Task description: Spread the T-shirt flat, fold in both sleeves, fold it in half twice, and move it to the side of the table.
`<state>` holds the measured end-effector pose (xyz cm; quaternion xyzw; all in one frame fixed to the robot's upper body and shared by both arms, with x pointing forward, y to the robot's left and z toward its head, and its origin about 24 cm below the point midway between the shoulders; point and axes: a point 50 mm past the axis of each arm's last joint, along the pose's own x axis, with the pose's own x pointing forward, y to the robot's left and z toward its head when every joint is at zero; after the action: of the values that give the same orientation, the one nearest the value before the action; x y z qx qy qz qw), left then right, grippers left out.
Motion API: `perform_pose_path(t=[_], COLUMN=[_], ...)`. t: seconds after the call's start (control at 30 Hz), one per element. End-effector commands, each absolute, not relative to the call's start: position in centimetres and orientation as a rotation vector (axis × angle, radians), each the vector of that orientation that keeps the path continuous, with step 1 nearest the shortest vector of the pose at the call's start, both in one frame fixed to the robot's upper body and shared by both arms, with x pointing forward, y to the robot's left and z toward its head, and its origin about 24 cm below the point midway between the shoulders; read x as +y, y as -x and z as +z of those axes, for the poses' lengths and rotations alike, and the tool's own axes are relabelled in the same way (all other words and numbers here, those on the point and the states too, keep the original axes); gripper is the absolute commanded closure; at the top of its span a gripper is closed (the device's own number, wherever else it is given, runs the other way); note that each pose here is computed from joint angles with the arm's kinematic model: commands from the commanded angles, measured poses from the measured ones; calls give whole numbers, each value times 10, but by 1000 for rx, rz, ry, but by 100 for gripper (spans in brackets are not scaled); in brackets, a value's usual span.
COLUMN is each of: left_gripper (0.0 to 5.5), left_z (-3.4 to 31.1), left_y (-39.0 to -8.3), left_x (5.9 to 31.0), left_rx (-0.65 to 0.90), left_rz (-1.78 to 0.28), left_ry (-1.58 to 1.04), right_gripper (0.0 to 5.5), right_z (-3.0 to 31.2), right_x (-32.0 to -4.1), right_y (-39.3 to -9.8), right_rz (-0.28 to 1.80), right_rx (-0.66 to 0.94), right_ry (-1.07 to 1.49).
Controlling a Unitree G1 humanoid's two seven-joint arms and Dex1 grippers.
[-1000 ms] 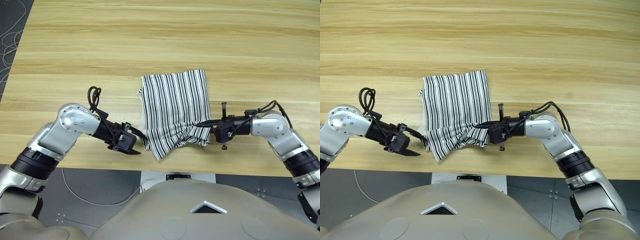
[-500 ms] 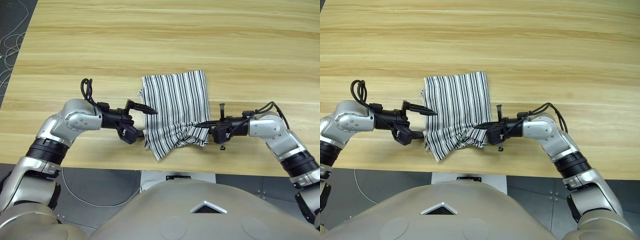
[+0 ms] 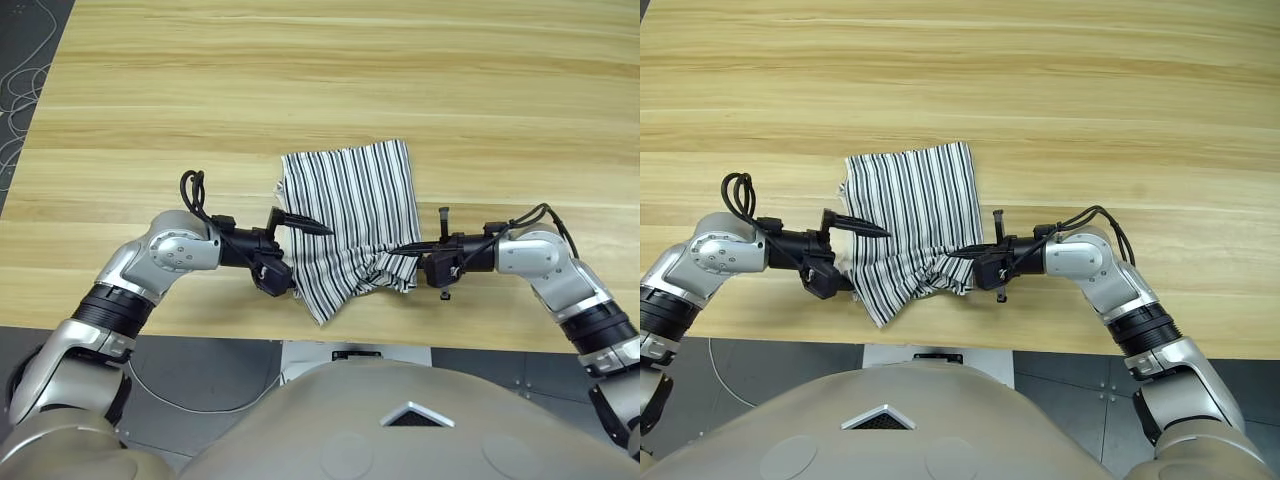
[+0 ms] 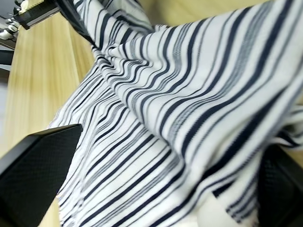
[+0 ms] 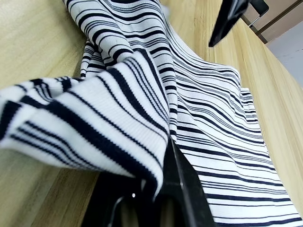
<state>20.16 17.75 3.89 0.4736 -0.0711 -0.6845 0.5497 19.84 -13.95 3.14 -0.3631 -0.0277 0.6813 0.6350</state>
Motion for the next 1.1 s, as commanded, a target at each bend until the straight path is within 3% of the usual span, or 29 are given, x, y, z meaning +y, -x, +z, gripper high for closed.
perform_pose_path(t=[0.03, 0.5, 1.1], left_gripper=[27, 267, 532], left_z=[23, 28, 29], left_y=[-195, -193, -191], left_x=[180, 178, 176], left_rx=[-88, -88, -79], left_rz=[-1682, -1699, -1708], left_ry=[-1174, -1109, -1075], right_gripper=[540, 540, 540], right_z=[34, 34, 35], right_x=[-139, -137, -137], right_y=[-200, -201, -199], right_rz=[1557, 1557, 1561], right_rx=[-79, -80, -86], right_ry=[848, 856, 859])
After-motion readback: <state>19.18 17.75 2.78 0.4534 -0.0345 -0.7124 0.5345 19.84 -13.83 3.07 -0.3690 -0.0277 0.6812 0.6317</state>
